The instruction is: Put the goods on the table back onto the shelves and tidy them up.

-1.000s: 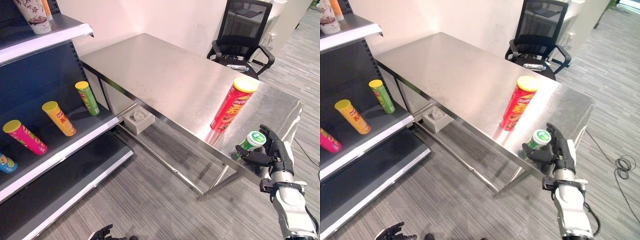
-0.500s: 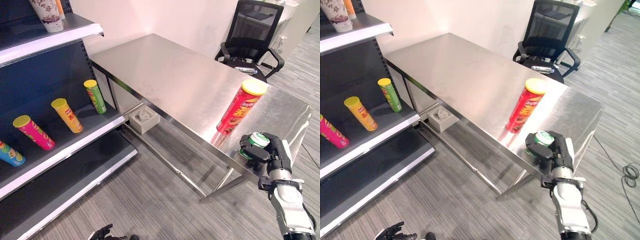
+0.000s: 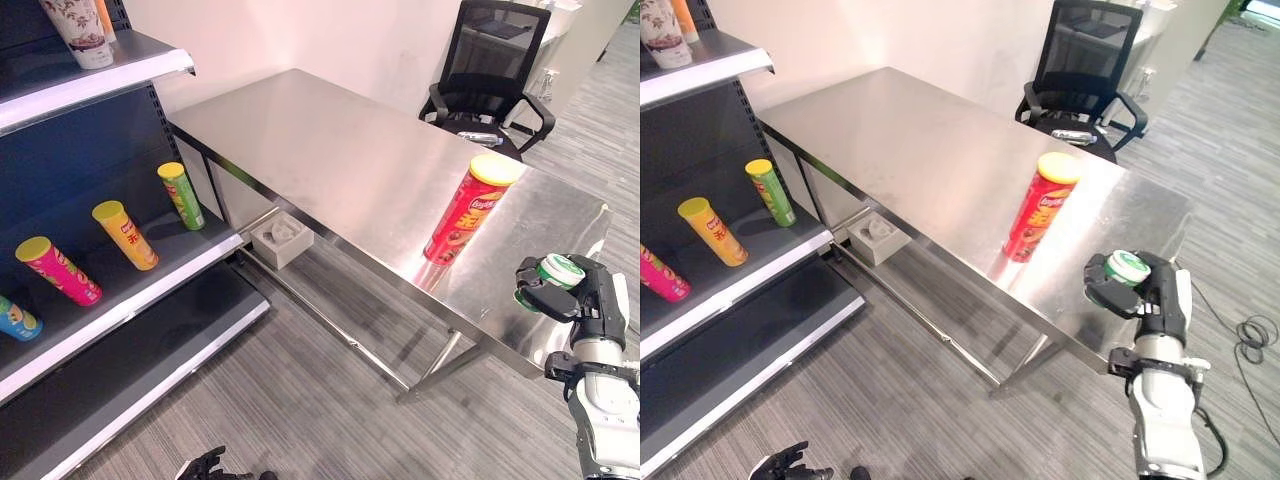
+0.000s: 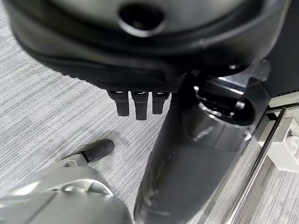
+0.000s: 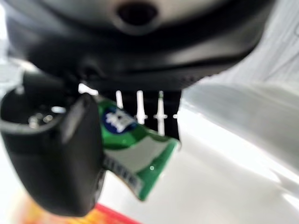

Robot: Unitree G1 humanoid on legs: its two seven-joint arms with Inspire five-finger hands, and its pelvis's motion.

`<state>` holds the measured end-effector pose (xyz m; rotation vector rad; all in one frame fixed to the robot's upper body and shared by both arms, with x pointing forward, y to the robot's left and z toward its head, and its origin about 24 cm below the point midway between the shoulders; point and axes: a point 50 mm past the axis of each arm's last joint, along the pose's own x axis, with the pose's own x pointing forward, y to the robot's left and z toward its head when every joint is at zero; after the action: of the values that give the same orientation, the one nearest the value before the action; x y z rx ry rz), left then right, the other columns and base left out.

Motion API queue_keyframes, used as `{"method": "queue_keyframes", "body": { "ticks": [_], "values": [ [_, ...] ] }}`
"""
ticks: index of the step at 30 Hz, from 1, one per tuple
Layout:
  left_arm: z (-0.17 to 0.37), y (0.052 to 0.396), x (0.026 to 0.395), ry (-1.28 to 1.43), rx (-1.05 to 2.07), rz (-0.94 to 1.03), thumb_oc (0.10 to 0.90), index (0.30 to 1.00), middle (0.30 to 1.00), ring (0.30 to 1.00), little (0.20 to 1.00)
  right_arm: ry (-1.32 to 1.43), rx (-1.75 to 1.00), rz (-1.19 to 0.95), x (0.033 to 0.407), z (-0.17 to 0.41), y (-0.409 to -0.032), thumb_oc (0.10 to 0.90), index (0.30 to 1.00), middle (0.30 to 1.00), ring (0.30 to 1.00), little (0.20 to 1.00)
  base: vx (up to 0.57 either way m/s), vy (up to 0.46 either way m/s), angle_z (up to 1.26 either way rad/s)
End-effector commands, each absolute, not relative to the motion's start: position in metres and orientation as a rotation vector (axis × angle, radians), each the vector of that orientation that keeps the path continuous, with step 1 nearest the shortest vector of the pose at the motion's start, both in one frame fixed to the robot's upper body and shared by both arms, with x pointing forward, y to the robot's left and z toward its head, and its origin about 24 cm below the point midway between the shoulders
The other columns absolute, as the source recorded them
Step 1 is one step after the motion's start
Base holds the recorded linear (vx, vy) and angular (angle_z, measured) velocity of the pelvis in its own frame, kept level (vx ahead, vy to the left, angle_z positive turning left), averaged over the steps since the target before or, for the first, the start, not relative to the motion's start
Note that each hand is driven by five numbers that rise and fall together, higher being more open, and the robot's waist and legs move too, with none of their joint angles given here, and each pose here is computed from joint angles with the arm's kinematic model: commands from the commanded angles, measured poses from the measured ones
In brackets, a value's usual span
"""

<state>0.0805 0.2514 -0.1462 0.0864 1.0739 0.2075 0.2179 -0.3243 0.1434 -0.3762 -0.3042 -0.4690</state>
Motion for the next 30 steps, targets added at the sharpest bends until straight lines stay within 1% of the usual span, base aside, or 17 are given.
{"method": "queue_keyframes", "body": {
  "ticks": [1,3,6,9,14,18,20,22,25,30],
  "values": [
    [-0.141,0.257,0.097,1.029,0.179,0.157,0.8,0.9,0.9,0.9,0.9,-0.907,-0.418,-0.475,0.207,0.26,-0.312,0.4,0.3,0.3,0.3,0.3,-0.1,-0.062,-0.06],
    [-0.142,0.256,0.095,1.044,0.186,0.149,0.8,0.9,0.9,0.9,0.9,-1.015,-0.393,-0.424,0.207,0.281,-0.302,0.4,0.3,0.3,0.3,0.3,-0.12,-0.068,-0.04],
    [-0.144,0.256,0.091,1.061,0.186,0.148,0.8,0.9,0.9,0.9,0.9,-1.082,-0.351,-0.341,0.216,0.298,-0.289,0.4,0.3,0.3,0.3,0.3,-0.06,-0.046,0.01],
    [-0.144,0.256,0.09,1.073,0.199,0.139,0.8,0.9,0.9,0.9,0.9,-1.11,-0.314,-0.243,0.225,0.307,-0.273,0.4,0.3,0.3,0.3,0.3,-0.05,-0.045,0.0],
    [-0.144,0.256,0.09,1.066,0.181,0.154,0.8,0.9,0.9,0.9,0.9,-1.081,-0.304,-0.113,0.247,0.314,-0.25,0.4,0.3,0.3,0.3,0.3,-0.04,-0.043,0.07],
    [-0.144,0.255,0.091,1.065,0.178,0.155,0.8,0.9,0.9,0.9,0.9,-1.082,-0.305,-0.111,0.248,0.315,-0.25,0.4,0.3,0.3,0.3,0.3,-0.04,-0.021,0.2],
    [-0.139,0.257,0.103,1.017,0.18,0.157,0.8,0.9,0.9,0.9,0.9,-1.088,-0.326,-0.063,0.255,0.325,-0.24,0.4,0.3,0.3,0.3,0.3,-0.19,-0.077,0.07],
    [-0.139,0.256,0.103,1.017,0.178,0.158,0.8,0.9,0.9,0.9,0.9,-1.089,-0.326,-0.062,0.255,0.325,-0.24,0.4,0.3,0.3,0.3,0.3,-0.03,0.039,0.71],
    [-0.137,0.26,0.103,1.01,0.182,0.178,0.8,0.9,0.9,0.9,0.9,-1.059,-0.349,-0.038,0.257,0.321,-0.235,0.4,0.3,0.3,0.3,0.3,0.03,0.296,0.75],
    [-0.136,0.261,0.106,0.998,0.18,0.186,0.8,0.9,0.9,0.9,0.9,-1.006,-0.405,-0.063,0.26,0.319,-0.243,0.4,0.3,0.3,0.3,0.3,0.0,0.166,0.72]
  ]
}}
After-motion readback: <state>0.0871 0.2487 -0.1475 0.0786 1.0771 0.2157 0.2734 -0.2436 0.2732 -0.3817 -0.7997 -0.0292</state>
